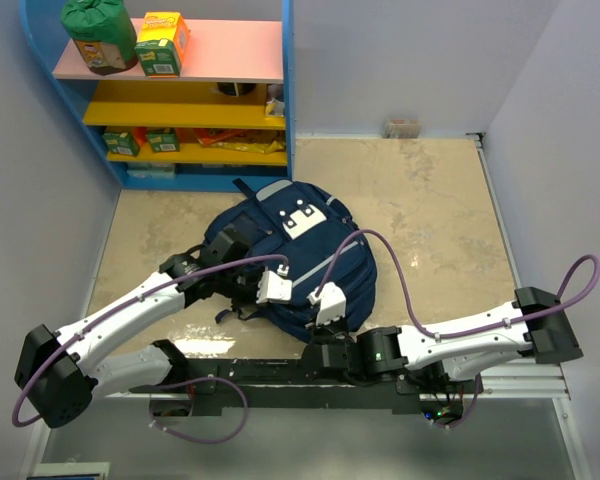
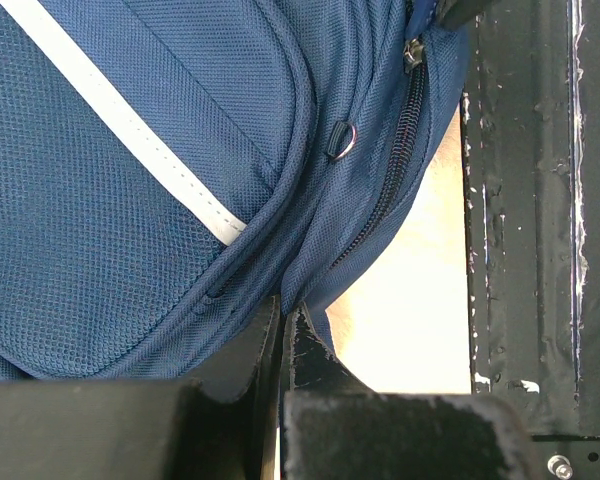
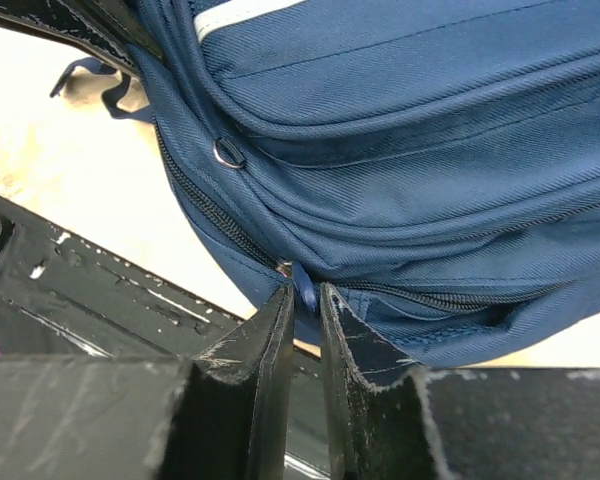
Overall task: Pack the student bag
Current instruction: Zip the student bag at the center of the board.
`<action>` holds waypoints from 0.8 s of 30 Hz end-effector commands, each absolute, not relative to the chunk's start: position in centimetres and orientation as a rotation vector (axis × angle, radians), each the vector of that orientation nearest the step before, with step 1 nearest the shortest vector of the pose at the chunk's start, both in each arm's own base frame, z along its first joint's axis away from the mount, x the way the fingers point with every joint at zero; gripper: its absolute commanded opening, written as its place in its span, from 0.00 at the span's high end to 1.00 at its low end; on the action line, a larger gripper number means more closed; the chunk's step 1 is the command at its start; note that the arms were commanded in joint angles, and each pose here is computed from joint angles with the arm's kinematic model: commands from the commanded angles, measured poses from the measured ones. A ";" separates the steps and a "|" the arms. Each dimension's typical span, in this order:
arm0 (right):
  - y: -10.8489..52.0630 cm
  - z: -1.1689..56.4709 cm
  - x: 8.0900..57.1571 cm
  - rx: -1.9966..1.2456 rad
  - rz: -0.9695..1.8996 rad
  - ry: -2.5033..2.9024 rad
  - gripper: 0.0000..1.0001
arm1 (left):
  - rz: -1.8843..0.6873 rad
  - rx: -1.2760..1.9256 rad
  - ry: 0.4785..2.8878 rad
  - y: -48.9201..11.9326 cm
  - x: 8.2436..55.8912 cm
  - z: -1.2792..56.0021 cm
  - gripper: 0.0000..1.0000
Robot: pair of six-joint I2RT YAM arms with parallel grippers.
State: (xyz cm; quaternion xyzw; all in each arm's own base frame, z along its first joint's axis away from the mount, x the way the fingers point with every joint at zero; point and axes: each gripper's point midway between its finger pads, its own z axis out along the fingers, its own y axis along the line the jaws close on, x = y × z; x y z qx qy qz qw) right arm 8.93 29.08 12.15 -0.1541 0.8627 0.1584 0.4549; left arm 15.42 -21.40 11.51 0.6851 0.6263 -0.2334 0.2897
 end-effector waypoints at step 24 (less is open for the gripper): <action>25.8 13.7 9.4 -0.187 0.242 2.178 1.00 | -0.516 1.742 1.568 -21.7 17.8 15.2 1.00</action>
